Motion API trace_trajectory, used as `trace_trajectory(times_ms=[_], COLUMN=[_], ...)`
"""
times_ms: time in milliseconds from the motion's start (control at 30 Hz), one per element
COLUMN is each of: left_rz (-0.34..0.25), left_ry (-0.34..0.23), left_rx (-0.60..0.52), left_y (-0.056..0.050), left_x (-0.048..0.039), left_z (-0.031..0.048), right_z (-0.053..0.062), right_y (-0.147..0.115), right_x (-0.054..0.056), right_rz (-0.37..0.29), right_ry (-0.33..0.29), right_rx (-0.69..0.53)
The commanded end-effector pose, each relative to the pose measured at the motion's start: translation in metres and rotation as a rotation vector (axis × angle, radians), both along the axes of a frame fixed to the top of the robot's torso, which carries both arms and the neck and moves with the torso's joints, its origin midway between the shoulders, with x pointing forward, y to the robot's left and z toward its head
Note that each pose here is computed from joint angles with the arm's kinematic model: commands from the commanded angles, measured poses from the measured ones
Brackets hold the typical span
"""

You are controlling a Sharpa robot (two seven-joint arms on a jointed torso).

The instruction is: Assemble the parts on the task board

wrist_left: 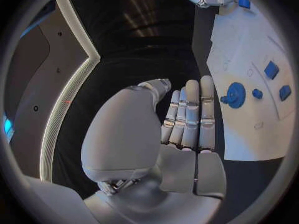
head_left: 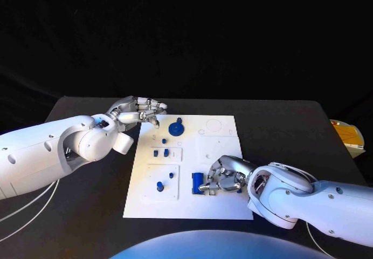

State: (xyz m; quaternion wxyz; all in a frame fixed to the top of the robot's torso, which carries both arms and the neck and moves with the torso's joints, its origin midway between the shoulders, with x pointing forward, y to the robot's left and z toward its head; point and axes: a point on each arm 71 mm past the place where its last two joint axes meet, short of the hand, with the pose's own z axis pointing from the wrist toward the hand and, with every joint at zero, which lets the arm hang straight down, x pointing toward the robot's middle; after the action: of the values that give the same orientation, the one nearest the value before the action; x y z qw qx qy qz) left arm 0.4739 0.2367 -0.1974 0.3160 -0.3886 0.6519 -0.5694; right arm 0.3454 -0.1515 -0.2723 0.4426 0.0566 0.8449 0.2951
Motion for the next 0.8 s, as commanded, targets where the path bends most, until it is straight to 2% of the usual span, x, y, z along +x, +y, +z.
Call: trace_trajectory(times_ms=[33,500,600,800], left_rz=[-0.017,-0.015,-0.014,-0.010], left_ry=[-0.003,-0.003,-0.004,-0.010], left_rx=[-0.007,-0.006,-0.006,-0.008], left_y=[-0.002,-0.001,-0.001,0.000], left_x=[-0.0008,-0.0009,-0.0008,-0.0010], left_z=[0.0009,0.0009,0.0009,0.0014], right_z=[0.000,0.001,0.004,0.020], right_y=[-0.002,-0.004,-0.008,-0.030], right_x=[0.000,-0.002,-0.001,0.007], right_rz=[0.009,0.017,0.003,-0.044], right_ry=[-0.003,-0.001,-0.019,-0.103], right_rx=[-0.014,0.000,0.009,0.020])
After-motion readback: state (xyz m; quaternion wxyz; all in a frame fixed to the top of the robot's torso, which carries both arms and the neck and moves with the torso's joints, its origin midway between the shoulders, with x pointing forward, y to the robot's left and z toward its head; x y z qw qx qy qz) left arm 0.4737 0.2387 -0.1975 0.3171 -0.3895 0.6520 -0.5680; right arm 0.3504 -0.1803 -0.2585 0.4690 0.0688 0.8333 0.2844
